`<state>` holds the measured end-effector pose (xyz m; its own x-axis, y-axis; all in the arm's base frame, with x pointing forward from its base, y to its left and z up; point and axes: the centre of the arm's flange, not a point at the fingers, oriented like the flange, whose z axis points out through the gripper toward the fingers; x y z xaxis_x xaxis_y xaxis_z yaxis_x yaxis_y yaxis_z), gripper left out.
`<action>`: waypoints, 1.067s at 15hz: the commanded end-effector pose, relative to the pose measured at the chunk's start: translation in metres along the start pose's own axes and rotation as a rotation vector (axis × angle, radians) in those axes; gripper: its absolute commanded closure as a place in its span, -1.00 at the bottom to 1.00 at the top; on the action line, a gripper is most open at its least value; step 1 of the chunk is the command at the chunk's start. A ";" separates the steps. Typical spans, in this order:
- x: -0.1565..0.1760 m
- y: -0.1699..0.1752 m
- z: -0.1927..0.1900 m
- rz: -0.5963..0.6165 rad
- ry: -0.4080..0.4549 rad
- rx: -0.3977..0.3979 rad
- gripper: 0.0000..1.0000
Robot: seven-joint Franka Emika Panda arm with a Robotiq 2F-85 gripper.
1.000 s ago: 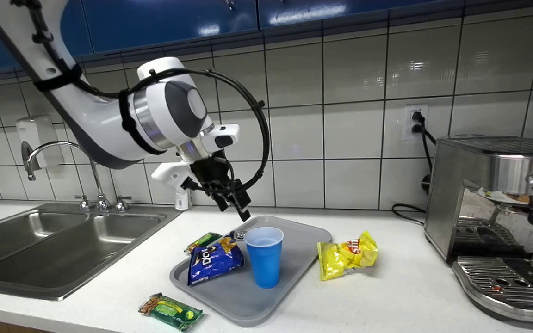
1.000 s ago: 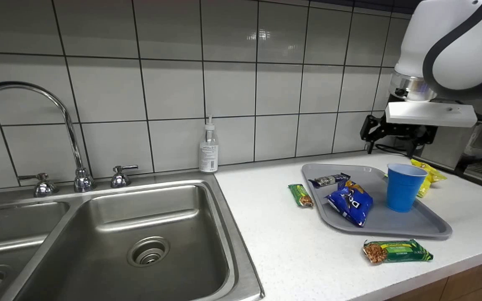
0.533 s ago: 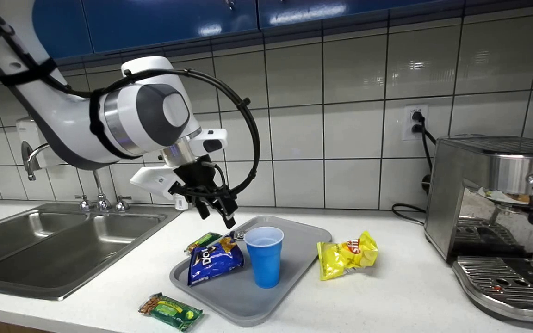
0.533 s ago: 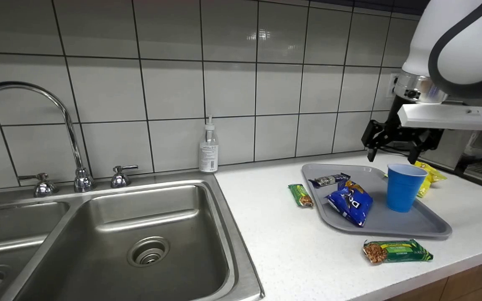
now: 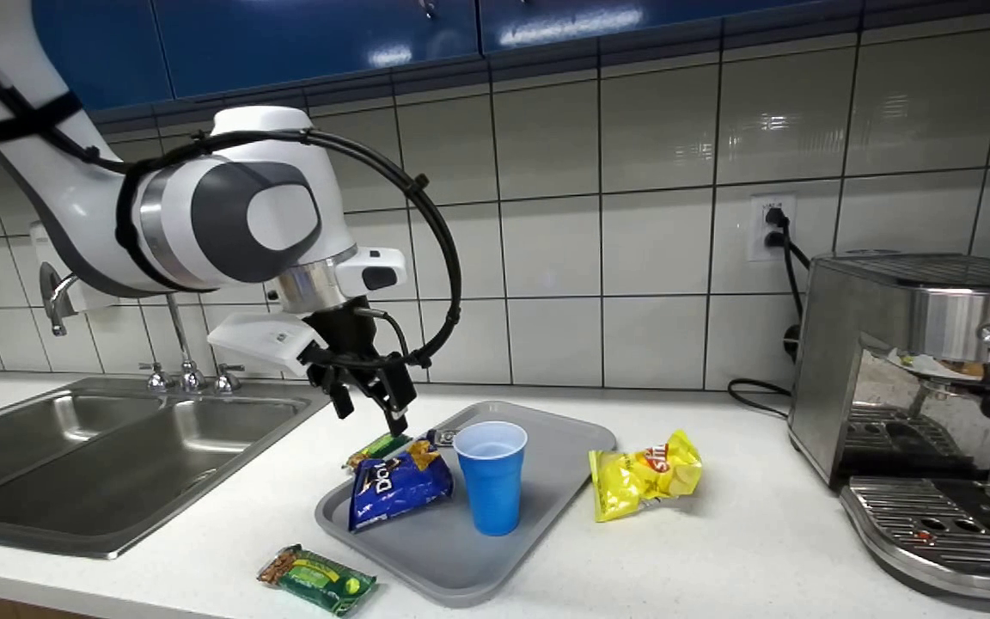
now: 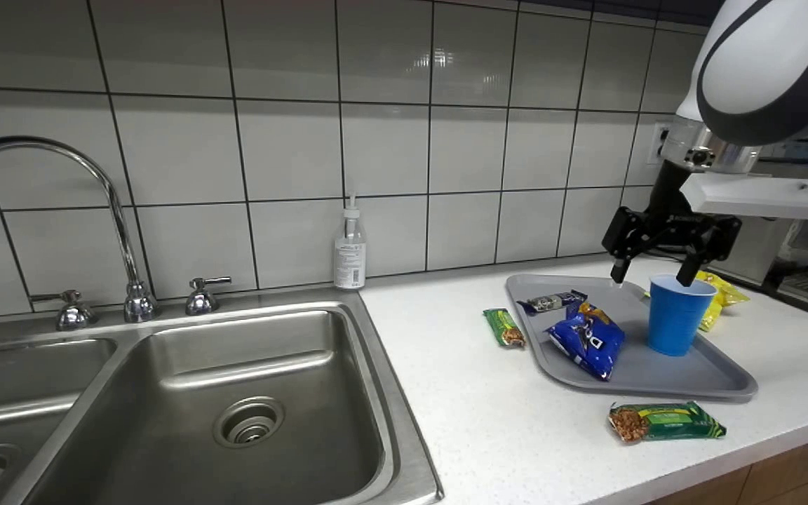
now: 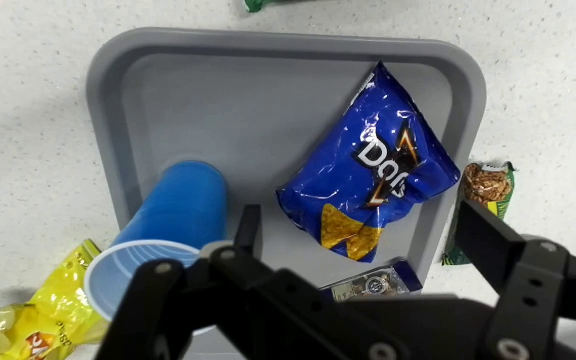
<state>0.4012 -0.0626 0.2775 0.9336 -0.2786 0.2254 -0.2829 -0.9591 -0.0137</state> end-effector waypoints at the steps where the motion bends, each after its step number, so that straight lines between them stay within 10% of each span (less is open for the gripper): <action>1: -0.009 0.004 -0.016 -0.043 -0.040 0.025 -1.00; 16: -0.006 -0.002 -0.007 -0.064 -0.078 0.022 -1.00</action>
<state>0.3943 -0.0588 0.2828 0.9641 -0.2195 0.1495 -0.2185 -0.9756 -0.0233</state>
